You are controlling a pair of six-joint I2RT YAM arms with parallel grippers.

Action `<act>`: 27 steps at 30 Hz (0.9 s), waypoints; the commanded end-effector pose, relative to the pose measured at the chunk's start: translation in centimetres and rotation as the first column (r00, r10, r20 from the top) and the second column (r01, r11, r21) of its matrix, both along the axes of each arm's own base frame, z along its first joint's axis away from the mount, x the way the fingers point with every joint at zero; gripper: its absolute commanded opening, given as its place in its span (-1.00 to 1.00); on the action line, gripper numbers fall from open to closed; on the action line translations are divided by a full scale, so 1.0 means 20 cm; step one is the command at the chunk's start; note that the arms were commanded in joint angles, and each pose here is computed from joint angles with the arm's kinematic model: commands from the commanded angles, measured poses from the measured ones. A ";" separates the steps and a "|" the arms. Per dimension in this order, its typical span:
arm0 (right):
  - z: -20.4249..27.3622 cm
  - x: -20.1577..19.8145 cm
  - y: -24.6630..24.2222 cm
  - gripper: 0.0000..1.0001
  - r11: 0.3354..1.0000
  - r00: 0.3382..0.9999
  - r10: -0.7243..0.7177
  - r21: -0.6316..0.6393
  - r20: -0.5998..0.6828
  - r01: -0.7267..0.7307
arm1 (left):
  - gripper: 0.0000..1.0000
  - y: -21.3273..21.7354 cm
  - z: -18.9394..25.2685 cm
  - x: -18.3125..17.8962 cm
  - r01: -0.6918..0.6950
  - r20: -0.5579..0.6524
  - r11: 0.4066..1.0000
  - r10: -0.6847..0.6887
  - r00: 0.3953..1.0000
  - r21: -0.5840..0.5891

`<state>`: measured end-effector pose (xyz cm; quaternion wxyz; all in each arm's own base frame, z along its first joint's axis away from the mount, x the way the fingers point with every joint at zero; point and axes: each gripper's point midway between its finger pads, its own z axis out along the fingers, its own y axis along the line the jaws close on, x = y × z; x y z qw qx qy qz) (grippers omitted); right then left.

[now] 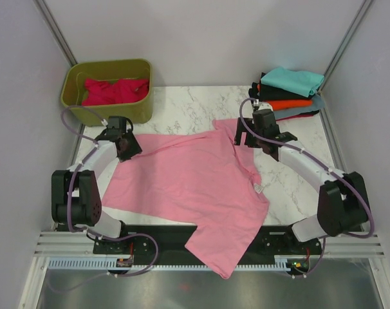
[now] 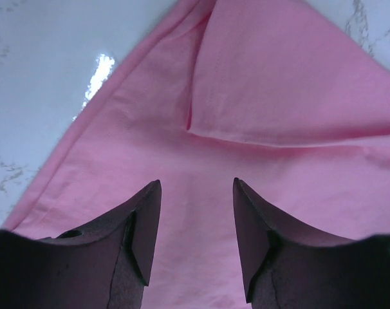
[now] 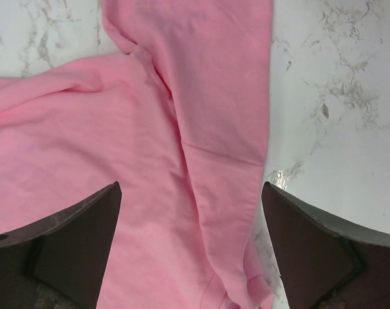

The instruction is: Fold and stack the t-shirts

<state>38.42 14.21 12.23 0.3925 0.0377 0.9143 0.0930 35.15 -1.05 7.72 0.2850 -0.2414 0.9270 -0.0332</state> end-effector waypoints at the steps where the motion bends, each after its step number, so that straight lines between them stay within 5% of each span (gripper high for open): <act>1: 0.11 -0.09 0.03 0.96 0.997 0.998 0.031 0.073 0.052 -0.035 | 0.10 -0.07 -0.02 0.10 -0.024 0.096 0.999 0.028 0.995 -0.047; 12: 0.28 -0.22 0.03 0.96 0.989 0.989 0.082 0.112 0.120 -0.095 | 0.05 -0.05 -0.08 0.19 -0.028 0.135 1.000 0.028 0.990 -0.007; 27: 0.19 -0.25 0.01 0.96 0.992 0.991 0.097 0.076 0.087 -0.104 | -0.06 -0.02 -0.17 0.27 -0.030 0.119 0.999 0.026 0.993 0.033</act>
